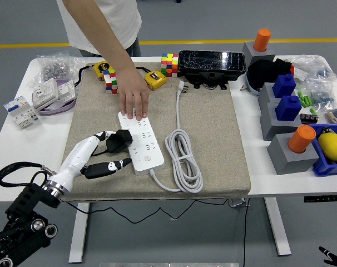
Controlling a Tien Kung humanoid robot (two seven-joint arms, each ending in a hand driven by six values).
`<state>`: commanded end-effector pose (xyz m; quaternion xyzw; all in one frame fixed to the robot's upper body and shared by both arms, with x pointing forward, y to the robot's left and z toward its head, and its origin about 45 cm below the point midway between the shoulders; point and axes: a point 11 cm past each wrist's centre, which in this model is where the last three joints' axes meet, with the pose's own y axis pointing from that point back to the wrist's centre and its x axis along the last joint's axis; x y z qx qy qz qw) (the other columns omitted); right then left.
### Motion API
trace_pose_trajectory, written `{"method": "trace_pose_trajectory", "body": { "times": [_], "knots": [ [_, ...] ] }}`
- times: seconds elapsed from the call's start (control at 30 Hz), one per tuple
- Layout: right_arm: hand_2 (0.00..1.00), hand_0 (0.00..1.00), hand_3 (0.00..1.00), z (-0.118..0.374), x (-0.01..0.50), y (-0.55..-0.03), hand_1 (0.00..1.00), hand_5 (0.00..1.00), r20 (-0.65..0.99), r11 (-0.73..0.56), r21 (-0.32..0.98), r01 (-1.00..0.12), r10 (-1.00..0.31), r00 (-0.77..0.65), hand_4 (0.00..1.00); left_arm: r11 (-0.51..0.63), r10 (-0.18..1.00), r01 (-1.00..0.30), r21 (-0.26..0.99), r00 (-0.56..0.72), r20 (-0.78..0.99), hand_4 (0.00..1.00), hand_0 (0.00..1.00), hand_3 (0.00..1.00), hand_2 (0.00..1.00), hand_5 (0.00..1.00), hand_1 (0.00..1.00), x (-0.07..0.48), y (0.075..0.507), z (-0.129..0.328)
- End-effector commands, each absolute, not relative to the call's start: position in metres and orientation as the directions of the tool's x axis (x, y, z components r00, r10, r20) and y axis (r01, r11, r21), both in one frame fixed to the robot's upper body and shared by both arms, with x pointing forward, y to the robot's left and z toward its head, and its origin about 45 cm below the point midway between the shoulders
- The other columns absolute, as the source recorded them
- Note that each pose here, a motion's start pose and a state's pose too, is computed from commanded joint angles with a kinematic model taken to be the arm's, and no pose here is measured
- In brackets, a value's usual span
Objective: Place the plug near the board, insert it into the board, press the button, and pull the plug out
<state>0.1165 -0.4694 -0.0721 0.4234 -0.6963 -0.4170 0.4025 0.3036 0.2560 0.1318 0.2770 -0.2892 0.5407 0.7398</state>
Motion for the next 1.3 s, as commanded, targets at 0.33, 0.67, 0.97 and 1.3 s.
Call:
{"method": "trace_pose_trajectory", "body": {
  "times": [0.33,0.67,0.97,1.3],
  "knots": [
    [0.685,0.582,0.618,-0.073,0.113,-0.471,0.672,0.522,0.212,0.295,0.924,-0.244,-0.925,-0.314,0.98,0.273,0.624,-0.954,0.121,0.271,0.733,0.915,0.822,0.812,0.853,0.66,0.863,0.307,0.247,0.128],
    [0.685,0.582,0.617,-0.072,0.113,-0.472,0.672,0.522,0.215,0.296,0.923,-0.244,-0.926,-0.309,0.981,0.305,0.599,-0.946,0.112,0.281,0.75,0.917,0.816,0.802,0.847,0.663,0.857,0.315,0.236,0.136],
    [0.685,0.583,0.618,-0.073,0.112,-0.47,0.672,0.523,0.209,0.295,0.924,-0.244,-0.923,-0.324,0.98,0.337,0.548,-0.933,0.121,0.299,0.781,0.917,0.817,0.778,0.848,0.668,0.857,0.318,0.227,0.137],
    [0.685,0.581,0.618,-0.073,0.111,-0.47,0.672,0.522,0.206,0.294,0.924,-0.245,-0.921,-0.332,0.98,0.377,0.478,-0.92,0.102,0.288,0.83,0.919,0.817,0.764,0.845,0.677,0.851,0.327,0.216,0.146]
  ]
}}
